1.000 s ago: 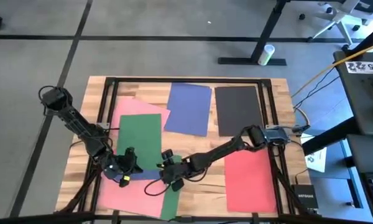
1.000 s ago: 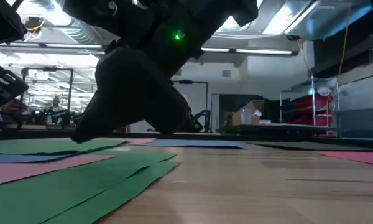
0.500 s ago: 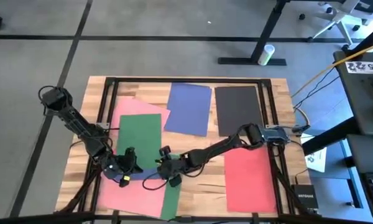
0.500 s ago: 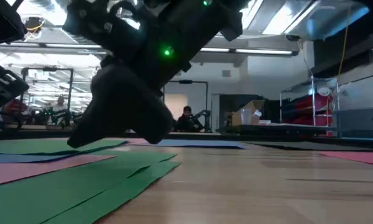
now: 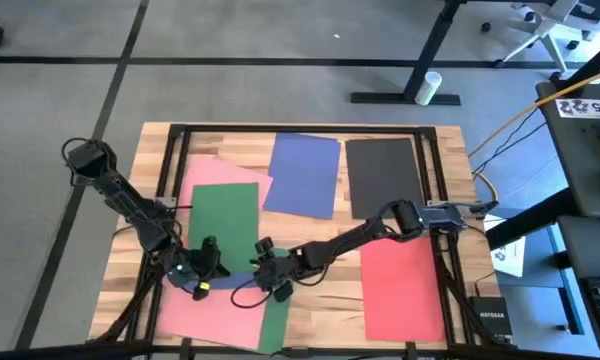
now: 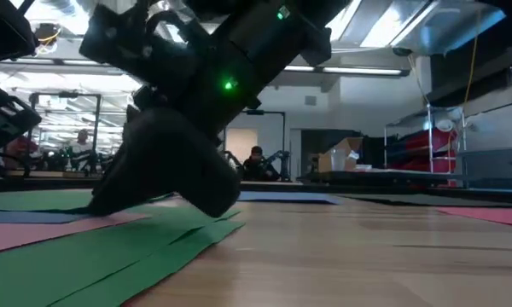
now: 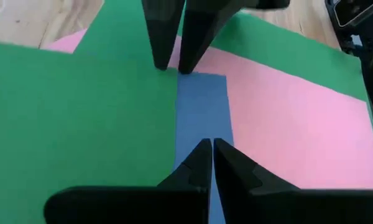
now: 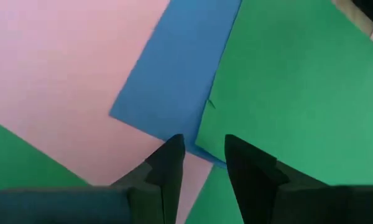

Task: Organize paper
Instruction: Stack the blue paper on top of the other blue papers on the table

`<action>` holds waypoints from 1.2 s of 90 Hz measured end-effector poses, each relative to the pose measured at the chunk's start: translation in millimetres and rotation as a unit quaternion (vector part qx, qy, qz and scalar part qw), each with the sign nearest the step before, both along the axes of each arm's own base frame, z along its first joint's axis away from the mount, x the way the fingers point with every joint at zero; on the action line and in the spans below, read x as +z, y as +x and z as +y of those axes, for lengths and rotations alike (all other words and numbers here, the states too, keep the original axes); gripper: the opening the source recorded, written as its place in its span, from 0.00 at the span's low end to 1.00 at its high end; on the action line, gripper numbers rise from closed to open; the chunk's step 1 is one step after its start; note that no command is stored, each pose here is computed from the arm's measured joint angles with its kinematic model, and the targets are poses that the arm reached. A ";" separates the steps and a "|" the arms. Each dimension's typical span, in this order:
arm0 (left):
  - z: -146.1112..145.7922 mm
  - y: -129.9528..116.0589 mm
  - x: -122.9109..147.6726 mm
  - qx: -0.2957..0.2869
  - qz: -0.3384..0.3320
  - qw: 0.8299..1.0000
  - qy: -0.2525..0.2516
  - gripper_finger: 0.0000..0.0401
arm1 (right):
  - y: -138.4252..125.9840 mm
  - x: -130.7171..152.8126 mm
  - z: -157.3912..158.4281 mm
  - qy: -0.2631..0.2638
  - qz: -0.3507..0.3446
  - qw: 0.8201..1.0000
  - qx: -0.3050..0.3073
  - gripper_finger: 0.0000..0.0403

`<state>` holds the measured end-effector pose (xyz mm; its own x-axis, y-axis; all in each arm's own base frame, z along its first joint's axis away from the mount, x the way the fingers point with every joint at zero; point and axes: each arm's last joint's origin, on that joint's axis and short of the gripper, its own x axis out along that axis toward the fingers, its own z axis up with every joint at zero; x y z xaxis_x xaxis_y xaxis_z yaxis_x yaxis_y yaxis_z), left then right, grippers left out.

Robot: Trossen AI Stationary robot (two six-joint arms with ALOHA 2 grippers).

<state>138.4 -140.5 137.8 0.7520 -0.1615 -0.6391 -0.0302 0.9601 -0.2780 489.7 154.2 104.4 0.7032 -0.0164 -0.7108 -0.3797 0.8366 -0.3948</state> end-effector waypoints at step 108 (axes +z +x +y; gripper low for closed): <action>0.0 -0.1 -0.1 0.000 0.001 1.000 0.001 0.00 | 7.4 26.8 6.1 -0.057 -0.005 0.998 -0.011 0.27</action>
<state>138.3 -140.5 137.7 0.7506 -0.1613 -0.6408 -0.0301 0.9604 -0.2769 497.1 160.3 131.2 0.7082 -0.1128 -0.6969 -0.3574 0.7940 -0.4917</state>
